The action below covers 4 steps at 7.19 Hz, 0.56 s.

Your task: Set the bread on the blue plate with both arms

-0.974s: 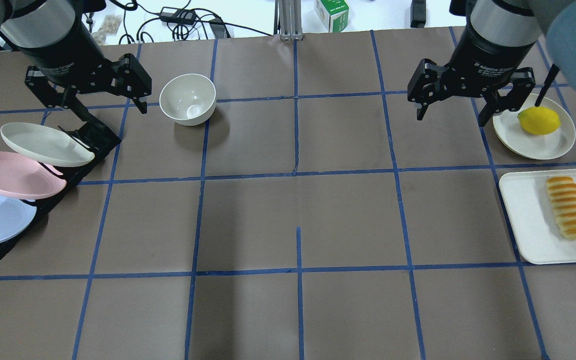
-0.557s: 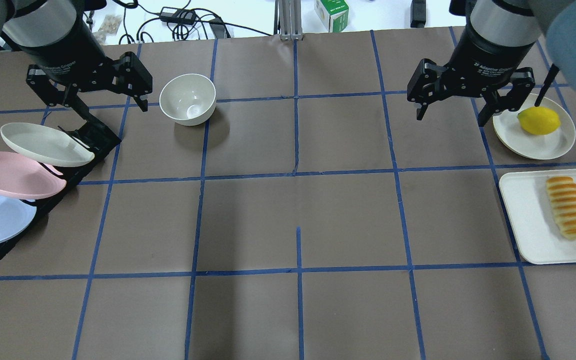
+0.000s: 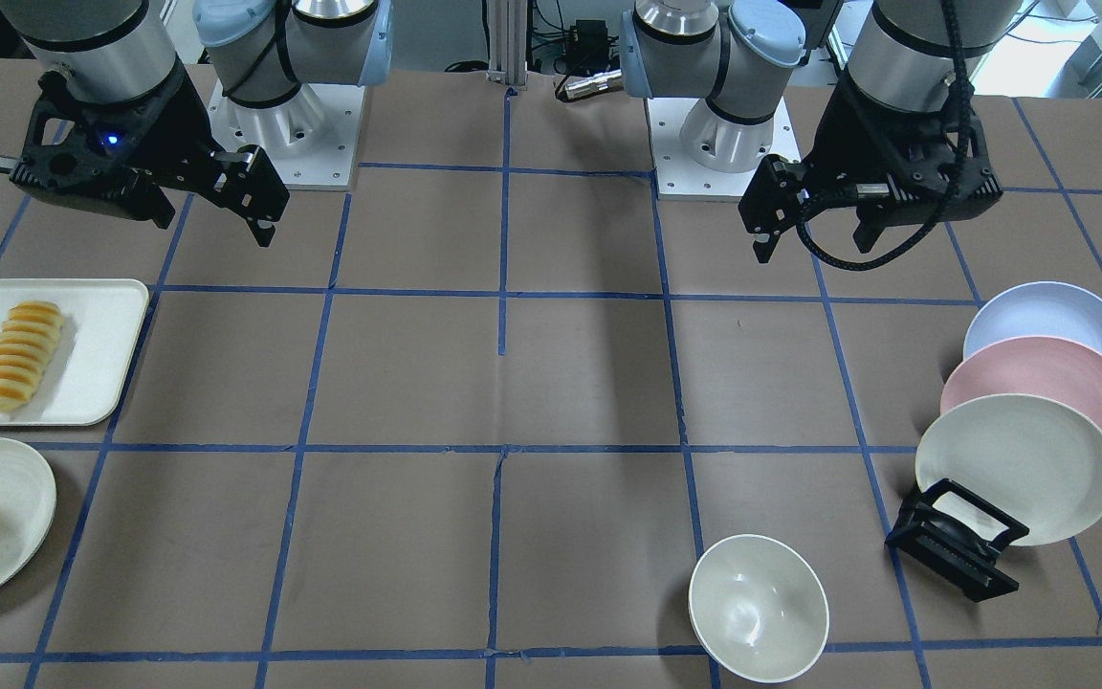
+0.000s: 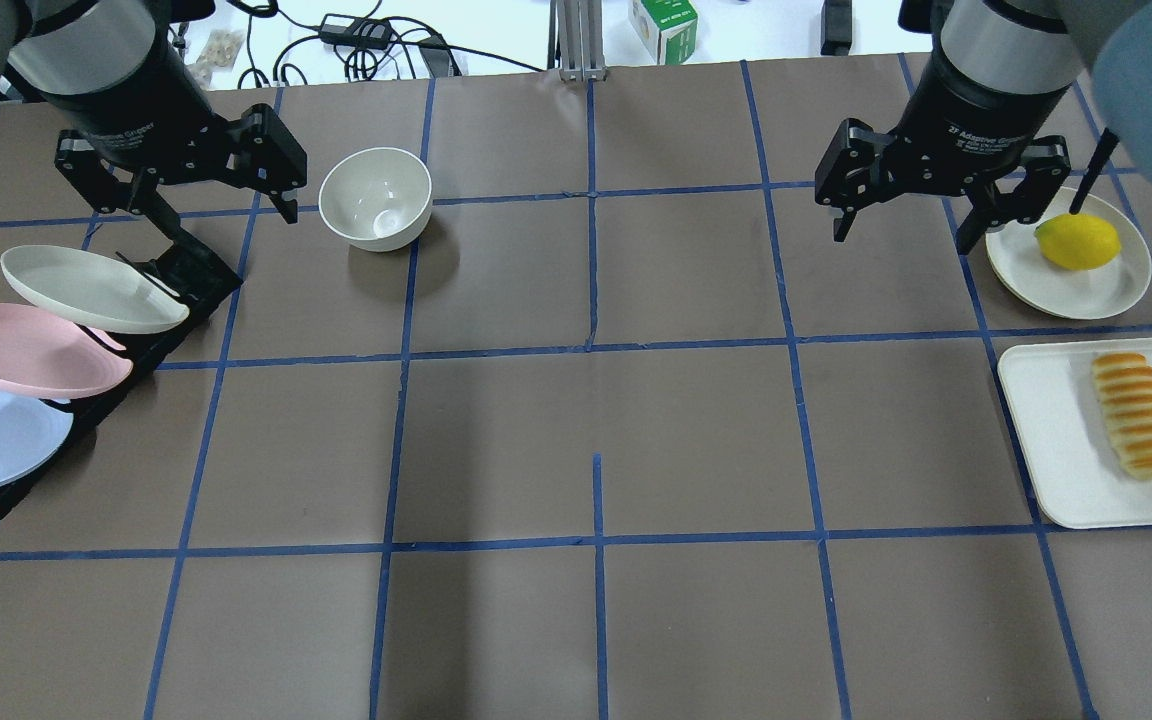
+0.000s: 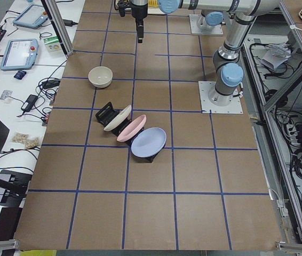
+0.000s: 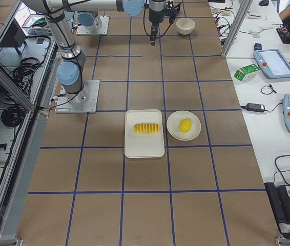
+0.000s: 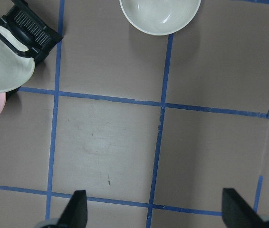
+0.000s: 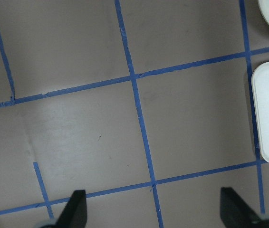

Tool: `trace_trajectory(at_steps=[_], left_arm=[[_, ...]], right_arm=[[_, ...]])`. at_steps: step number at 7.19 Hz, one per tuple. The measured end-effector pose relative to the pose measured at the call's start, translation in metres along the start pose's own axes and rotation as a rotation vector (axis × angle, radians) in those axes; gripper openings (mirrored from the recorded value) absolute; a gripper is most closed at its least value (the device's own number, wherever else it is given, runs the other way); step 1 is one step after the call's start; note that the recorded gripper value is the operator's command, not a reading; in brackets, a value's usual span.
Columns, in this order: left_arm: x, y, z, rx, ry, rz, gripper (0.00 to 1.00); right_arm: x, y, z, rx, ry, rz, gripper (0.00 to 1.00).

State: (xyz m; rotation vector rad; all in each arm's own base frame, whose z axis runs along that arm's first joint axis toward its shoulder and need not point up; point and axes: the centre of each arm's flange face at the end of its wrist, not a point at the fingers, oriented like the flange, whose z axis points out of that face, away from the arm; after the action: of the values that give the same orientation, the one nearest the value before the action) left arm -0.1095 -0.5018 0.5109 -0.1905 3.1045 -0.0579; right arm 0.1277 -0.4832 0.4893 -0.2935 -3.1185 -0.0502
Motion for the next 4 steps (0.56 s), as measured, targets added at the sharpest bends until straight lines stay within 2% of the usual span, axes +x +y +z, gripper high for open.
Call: trace_trajectory(at_steps=[4], left_arm=[[0.001, -0.002, 0.000, 0.007, 0.001, -0.001, 1.00]], right_arm=[[0.004, -0.001, 0.015, -0.026, 0.012, 0.004, 1.00]])
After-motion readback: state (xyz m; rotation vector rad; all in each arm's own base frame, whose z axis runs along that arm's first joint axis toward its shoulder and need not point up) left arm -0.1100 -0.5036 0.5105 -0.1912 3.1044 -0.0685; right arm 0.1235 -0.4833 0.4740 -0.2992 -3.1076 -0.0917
